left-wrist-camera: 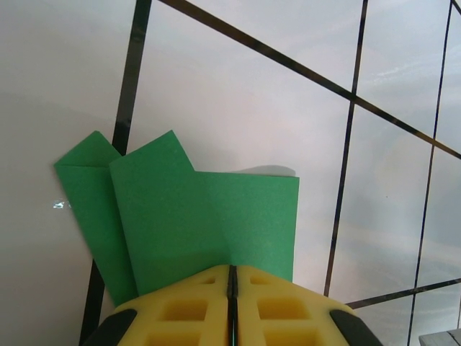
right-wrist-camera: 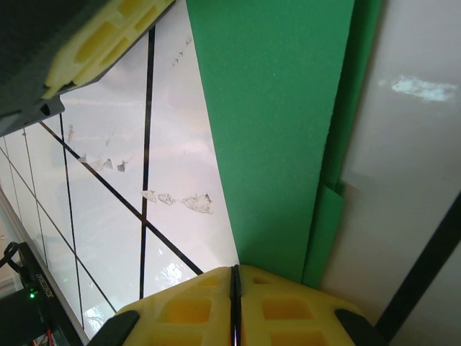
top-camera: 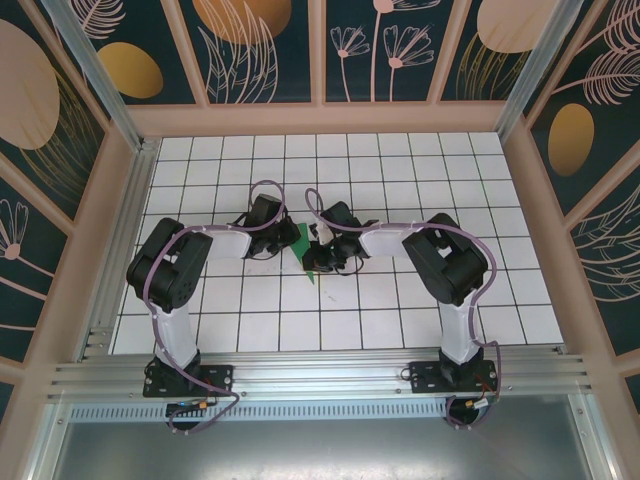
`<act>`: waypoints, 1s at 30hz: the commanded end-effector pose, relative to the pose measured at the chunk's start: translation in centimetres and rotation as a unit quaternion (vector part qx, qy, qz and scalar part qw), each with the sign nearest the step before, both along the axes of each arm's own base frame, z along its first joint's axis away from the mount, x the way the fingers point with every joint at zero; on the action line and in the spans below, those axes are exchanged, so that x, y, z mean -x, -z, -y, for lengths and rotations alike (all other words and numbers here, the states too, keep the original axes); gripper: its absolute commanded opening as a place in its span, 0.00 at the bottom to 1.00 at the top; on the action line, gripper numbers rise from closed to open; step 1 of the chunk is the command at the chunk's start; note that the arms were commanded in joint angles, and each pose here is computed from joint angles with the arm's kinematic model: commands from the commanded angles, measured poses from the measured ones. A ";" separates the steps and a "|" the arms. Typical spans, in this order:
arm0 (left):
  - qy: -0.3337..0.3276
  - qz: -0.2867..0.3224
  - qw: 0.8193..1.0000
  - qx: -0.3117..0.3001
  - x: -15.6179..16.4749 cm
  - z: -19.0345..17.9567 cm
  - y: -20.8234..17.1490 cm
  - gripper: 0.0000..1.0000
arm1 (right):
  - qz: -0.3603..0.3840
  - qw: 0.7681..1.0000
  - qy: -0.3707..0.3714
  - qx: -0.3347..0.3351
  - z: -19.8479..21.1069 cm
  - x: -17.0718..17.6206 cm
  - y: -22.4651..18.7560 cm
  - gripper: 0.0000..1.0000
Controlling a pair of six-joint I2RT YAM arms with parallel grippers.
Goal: Fold a paper plane with a square sheet of paper (pick it up from the middle)
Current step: Fold the wing for the fifth time at the center of the table.
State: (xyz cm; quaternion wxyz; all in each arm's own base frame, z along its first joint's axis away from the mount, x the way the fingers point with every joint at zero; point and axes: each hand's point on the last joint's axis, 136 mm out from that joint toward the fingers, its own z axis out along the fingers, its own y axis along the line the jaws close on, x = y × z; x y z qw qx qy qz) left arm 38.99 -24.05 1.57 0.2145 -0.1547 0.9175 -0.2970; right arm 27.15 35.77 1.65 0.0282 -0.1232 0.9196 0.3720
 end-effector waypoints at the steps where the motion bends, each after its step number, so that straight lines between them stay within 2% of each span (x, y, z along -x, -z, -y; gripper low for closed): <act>1: 0.006 0.008 0.999 -0.031 -0.6 -1.1 0.4 0.12 | -0.060 0.993 0.005 0.099 3.7 2.7 5.3 0.11; 10: -0.012 0.035 0.999 -0.033 -2.6 -3.7 -0.4 0.13 | -0.087 0.975 0.018 0.204 7.4 4.2 9.3 0.10; 20: -0.046 0.025 0.997 -0.059 -3.8 -6.6 1.3 0.13 | -0.090 0.970 0.015 0.223 8.0 4.9 10.1 0.10; 25: -0.059 0.050 0.995 -0.062 -5.9 -7.4 -0.6 0.14 | -0.090 0.969 0.016 0.229 8.2 4.9 10.1 0.09; 28: -0.055 0.075 0.993 -0.067 -6.9 -7.6 -3.0 0.16 | -0.090 0.969 0.019 0.230 8.1 4.8 10.1 0.09; 30: -0.035 0.097 0.993 -0.051 -7.1 -6.8 -5.2 0.17 | -0.090 0.969 0.021 0.229 8.0 4.7 10.0 0.08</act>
